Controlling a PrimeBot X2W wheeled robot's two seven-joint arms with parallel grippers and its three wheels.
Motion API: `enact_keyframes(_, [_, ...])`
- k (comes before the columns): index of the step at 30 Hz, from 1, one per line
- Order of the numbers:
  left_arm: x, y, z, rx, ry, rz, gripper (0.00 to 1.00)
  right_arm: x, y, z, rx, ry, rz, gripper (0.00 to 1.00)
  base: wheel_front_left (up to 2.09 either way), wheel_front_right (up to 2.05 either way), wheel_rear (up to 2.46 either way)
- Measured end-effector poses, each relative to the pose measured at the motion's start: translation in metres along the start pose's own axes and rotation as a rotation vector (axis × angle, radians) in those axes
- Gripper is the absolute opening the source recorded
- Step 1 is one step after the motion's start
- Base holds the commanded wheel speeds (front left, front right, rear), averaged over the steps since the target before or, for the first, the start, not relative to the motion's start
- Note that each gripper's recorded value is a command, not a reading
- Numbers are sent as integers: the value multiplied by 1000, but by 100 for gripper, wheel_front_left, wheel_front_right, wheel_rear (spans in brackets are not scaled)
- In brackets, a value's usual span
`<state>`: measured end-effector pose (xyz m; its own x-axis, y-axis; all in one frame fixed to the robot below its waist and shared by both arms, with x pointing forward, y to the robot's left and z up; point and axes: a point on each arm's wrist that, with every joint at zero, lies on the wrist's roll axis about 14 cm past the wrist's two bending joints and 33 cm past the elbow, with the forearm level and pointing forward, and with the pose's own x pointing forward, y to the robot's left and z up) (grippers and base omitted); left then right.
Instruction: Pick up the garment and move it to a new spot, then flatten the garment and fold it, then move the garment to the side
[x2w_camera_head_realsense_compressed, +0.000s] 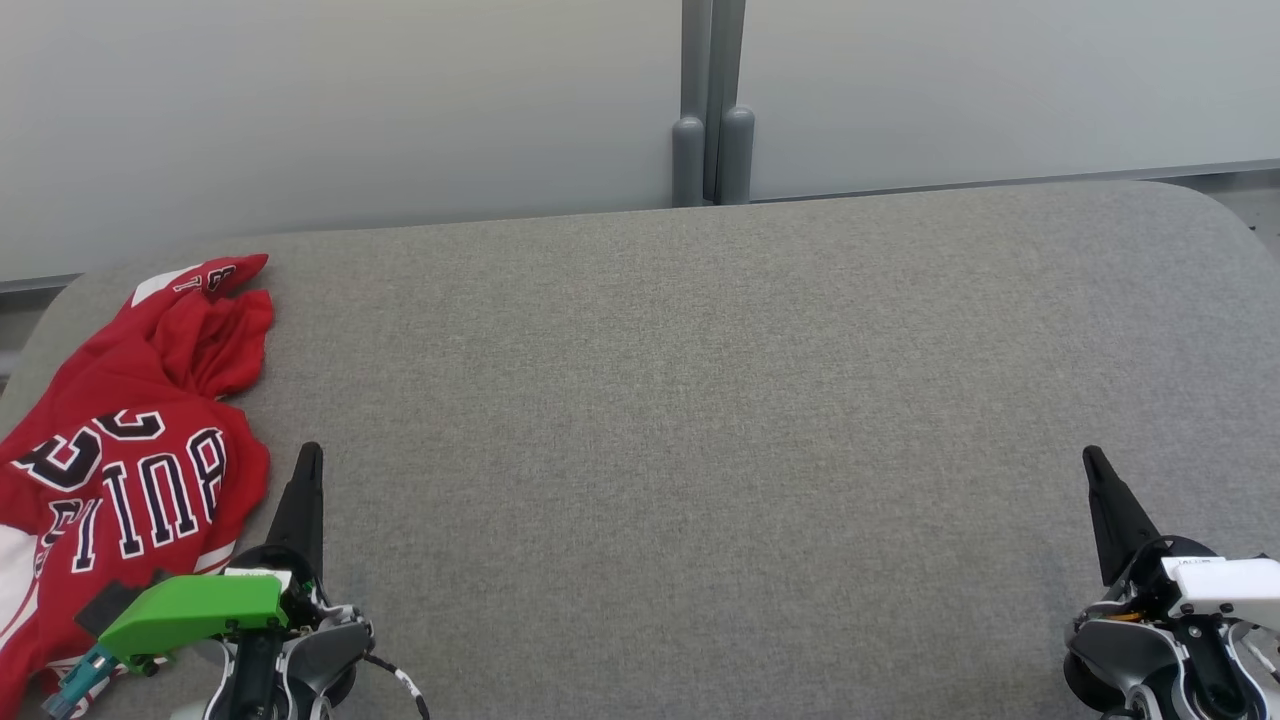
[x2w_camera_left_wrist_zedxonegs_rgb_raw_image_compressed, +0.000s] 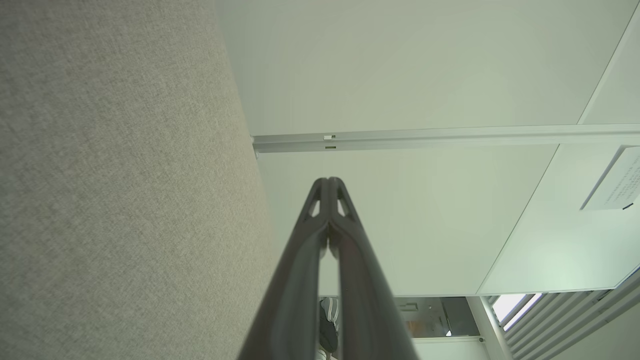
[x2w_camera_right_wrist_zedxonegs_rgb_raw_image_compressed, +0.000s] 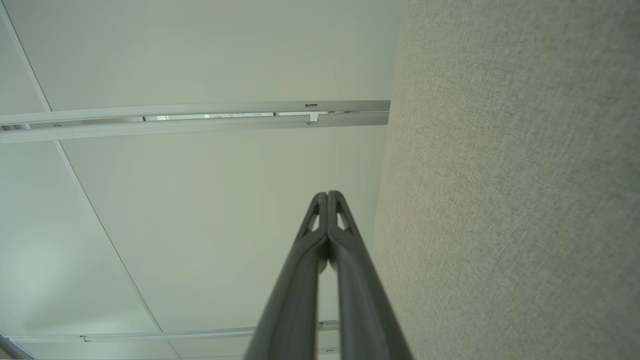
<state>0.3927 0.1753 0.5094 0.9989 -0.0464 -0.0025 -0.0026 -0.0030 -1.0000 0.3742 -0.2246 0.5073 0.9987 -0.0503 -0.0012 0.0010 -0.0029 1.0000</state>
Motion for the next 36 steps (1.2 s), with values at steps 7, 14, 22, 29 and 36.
enact_keyframes(7, [0,0,0,0,0,0,0,0,0,0,0,0,0,0,0,0,0])
enact_keyframes(14, [0,0,0,0,0,0,0,0,0,0,0,0,0,0,0,0,0])
enact_keyframes(22, [0,0,0,0,0,0,0,0,0,0,0,0,0,0,0,0,0])
enact_keyframes(29, [0,0,0,0,0,0,0,0,0,0,0,0,0,0,0,0,0])
enact_keyframes(36, [-4,9,0,-3,-2,28,100,-4,-10,-2,9,-1,-29,100,0,0,0])
